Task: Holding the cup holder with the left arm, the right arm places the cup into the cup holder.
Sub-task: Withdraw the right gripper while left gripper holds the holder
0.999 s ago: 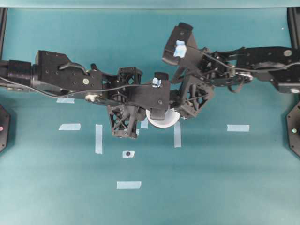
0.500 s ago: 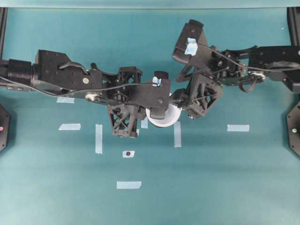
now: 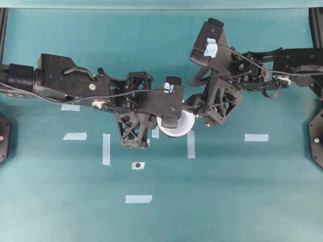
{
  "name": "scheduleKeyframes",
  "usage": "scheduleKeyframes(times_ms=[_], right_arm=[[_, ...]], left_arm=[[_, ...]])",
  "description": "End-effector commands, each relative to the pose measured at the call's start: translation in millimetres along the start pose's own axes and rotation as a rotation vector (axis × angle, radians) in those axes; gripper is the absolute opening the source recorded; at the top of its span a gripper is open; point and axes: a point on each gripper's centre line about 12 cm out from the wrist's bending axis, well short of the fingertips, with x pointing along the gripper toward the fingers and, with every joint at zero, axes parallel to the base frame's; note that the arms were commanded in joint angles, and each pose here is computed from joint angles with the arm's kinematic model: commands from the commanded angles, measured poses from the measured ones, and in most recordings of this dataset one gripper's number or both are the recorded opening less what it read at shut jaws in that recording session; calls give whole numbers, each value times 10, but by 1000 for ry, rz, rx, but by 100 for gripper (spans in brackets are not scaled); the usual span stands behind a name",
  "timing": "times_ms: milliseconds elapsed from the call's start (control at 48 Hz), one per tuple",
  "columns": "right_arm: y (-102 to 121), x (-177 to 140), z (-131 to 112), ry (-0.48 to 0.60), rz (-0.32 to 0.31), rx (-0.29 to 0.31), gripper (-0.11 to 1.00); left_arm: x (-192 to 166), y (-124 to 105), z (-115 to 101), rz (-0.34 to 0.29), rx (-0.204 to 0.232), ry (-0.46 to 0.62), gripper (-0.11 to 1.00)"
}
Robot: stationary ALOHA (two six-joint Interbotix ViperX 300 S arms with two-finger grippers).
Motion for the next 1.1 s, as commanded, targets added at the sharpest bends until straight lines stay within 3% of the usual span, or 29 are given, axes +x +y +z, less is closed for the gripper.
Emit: scheduleKeyframes(times_ms=[0, 1083], right_arm=[[47, -229, 116, -76, 25, 6, 90], [27, -174, 1, -47, 19, 4, 90]], left_arm=[[-64, 9, 76, 6, -1, -33, 22], [251, -50, -100, 1, -12, -34, 22]])
